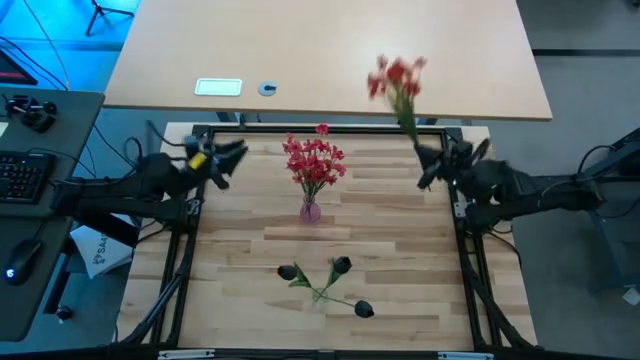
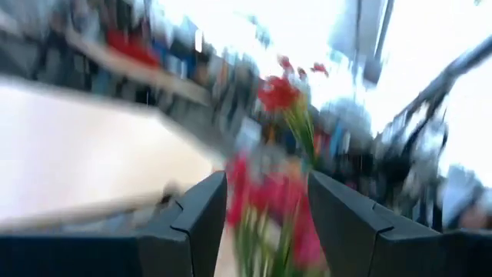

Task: Sort flowers into vase by color
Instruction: Put the red flowers into the pink vase

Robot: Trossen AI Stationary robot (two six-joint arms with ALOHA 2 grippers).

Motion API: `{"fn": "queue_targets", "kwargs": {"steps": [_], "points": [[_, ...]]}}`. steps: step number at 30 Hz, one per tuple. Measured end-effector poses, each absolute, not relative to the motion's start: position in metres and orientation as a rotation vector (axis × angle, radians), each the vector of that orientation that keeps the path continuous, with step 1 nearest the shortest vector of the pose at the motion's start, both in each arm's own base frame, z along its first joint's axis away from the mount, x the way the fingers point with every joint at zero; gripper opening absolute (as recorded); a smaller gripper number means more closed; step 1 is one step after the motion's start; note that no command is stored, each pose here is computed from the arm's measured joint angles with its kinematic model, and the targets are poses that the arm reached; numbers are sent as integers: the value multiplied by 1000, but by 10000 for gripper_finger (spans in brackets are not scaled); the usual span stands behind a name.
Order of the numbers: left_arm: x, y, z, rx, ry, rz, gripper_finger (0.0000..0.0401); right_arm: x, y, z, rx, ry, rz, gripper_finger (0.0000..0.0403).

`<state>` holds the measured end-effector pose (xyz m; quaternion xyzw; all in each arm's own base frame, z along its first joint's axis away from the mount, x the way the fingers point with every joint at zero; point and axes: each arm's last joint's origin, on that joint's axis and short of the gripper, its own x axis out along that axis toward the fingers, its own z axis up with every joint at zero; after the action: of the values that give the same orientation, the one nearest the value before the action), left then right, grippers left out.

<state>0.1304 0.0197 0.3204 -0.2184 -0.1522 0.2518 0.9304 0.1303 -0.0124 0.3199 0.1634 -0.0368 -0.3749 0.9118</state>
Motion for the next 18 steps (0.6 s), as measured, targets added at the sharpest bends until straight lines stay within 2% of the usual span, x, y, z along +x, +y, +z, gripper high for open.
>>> {"fn": "queue_targets", "kwargs": {"steps": [2, 5, 12, 18], "points": [[130, 20, 332, -420, -430, 530, 169, 136, -16, 339, 286, -221, -723, 0], [133, 21, 353, -349, -480, 539, 169, 144, -19, 356, 259, -386, -607, 0], [173, 18, 390, -207, -266, 428, 185, 189, -14, 349, 355, -427, -296, 0], [208, 17, 403, -134, -116, 345, 223, 242, 2, 352, 343, -440, -162, 0]]}}
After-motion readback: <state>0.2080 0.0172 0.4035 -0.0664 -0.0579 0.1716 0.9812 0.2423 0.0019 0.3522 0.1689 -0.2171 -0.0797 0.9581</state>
